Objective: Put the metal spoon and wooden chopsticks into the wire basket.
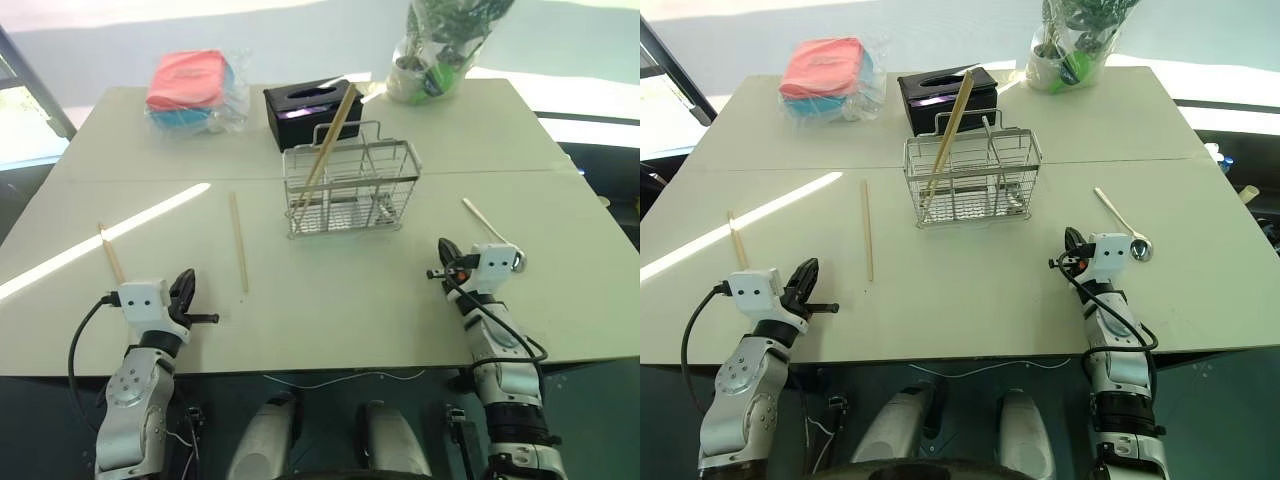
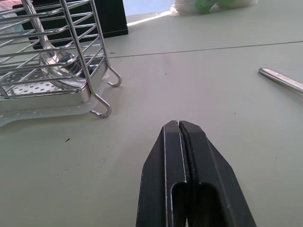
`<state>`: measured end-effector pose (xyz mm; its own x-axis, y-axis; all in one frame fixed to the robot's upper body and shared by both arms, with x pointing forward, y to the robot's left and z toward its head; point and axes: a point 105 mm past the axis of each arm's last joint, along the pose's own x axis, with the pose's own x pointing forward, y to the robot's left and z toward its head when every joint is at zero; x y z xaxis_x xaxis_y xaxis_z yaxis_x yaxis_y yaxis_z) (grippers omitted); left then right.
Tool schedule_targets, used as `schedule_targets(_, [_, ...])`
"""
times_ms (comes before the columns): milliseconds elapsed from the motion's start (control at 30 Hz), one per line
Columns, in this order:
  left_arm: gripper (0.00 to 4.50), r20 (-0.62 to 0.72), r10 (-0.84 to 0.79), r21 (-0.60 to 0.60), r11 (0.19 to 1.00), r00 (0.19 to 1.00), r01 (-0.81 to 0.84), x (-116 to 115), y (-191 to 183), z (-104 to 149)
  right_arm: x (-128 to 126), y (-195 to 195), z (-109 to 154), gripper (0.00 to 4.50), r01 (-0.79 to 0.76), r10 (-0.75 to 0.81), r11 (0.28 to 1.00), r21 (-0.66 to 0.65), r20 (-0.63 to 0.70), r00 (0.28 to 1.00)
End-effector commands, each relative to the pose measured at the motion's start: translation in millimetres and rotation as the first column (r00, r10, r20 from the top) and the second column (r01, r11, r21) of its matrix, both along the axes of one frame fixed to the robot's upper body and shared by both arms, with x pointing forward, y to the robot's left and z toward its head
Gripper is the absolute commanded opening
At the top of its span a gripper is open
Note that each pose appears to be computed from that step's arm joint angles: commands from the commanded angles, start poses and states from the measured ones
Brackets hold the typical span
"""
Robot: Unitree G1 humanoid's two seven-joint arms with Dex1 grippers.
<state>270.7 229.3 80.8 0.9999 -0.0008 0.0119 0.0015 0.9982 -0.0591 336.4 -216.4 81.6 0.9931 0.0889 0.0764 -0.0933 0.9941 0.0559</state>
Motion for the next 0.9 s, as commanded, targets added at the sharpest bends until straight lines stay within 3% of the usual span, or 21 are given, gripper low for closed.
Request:
schedule_targets(33, [0.03, 0.038, 0.005, -0.006, 1.000, 0.999, -0.005, 0.7, -0.8, 8.6, -0.1, -0.6, 12.1, 0.00, 0.002, -0.002, 1.000, -0.001, 0.052, 0.999])
schedule_targets(900, [0.03, 0.032, 0.020, 0.000, 1.000, 0.999, -0.020, -3.1, 4.8, 6.9, 0.0, -0.6, 12.1, 0.00, 0.000, 0.000, 1.000, 0.000, 0.049, 0.999])
